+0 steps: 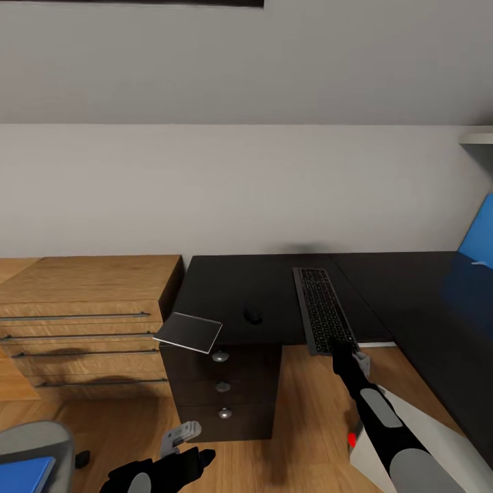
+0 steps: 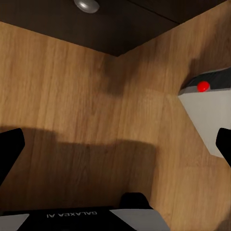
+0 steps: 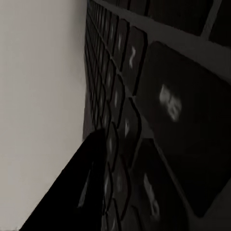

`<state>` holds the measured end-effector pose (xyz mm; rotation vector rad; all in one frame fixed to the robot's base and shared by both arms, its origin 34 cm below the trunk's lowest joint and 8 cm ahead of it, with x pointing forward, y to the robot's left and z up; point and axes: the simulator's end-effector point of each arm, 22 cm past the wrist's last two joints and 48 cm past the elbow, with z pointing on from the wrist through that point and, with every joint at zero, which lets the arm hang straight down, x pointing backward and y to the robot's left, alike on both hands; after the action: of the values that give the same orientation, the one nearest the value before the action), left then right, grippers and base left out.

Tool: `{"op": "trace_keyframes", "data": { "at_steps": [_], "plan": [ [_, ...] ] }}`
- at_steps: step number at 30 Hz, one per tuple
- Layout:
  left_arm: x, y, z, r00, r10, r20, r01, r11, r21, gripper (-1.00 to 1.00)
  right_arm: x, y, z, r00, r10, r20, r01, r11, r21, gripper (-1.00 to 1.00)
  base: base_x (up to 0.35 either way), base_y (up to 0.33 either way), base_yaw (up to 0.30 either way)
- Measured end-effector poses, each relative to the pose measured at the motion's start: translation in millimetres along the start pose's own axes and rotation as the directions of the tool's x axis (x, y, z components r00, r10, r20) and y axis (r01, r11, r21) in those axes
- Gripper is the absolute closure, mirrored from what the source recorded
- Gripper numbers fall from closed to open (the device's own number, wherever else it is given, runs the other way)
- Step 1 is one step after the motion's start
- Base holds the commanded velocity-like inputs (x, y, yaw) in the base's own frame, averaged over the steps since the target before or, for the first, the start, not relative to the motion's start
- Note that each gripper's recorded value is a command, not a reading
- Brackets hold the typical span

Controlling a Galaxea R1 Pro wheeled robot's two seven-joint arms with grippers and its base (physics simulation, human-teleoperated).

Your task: In the bedroom, organize the workspace by keeping the computer under the desk, ensuring the monitor is on the desk, placing the keyboard on the desk next to the monitor, placing the mouse on the desk next to the keyboard, moving the folder from the swivel chair onto the desk next to the mouse, stacking the notebook on top of the folder with the pen on top of the notebook, and positioning the swivel chair next to the desk.

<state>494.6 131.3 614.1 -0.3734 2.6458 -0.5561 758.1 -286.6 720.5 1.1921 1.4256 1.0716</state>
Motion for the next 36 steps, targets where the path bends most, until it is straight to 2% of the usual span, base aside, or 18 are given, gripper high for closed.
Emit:
{"op": "trace_keyframes", "data": {
  "at_steps": [3,11,29,36],
  "plan": [
    [0,0,0.0,1.0,0.0,0.001,0.0,1.0,-0.001,-1.0,-2,8,1.6,1.0,-0.002,0.003,0.002,1.0,-0.016,1.0,0.0,0.0,0.0],
    [-7,-6,-11.5,1.0,0.001,0.001,-0.001,1.0,-0.002,-1.0,-2,8,-2.0,1.0,0.002,0.002,-0.002,1.0,0.017,1.0,0.0,0.0,0.0],
    [-23,-24,-36.8,1.0,0.001,0.021,-0.001,1.0,0.004,-1.0,-7,39,-5.3,1.0,0.001,0.001,-0.001,1.0,0.019,1.0,0.0,0.0,0.0],
    [-28,-30,-46.6,1.0,0.001,0.022,-0.002,1.0,0.006,-1.0,-14,54,-6.0,0.998,0.051,0.029,-0.051,0.999,0.007,1.0,0.0,0.0,0.0]
  ]
}}
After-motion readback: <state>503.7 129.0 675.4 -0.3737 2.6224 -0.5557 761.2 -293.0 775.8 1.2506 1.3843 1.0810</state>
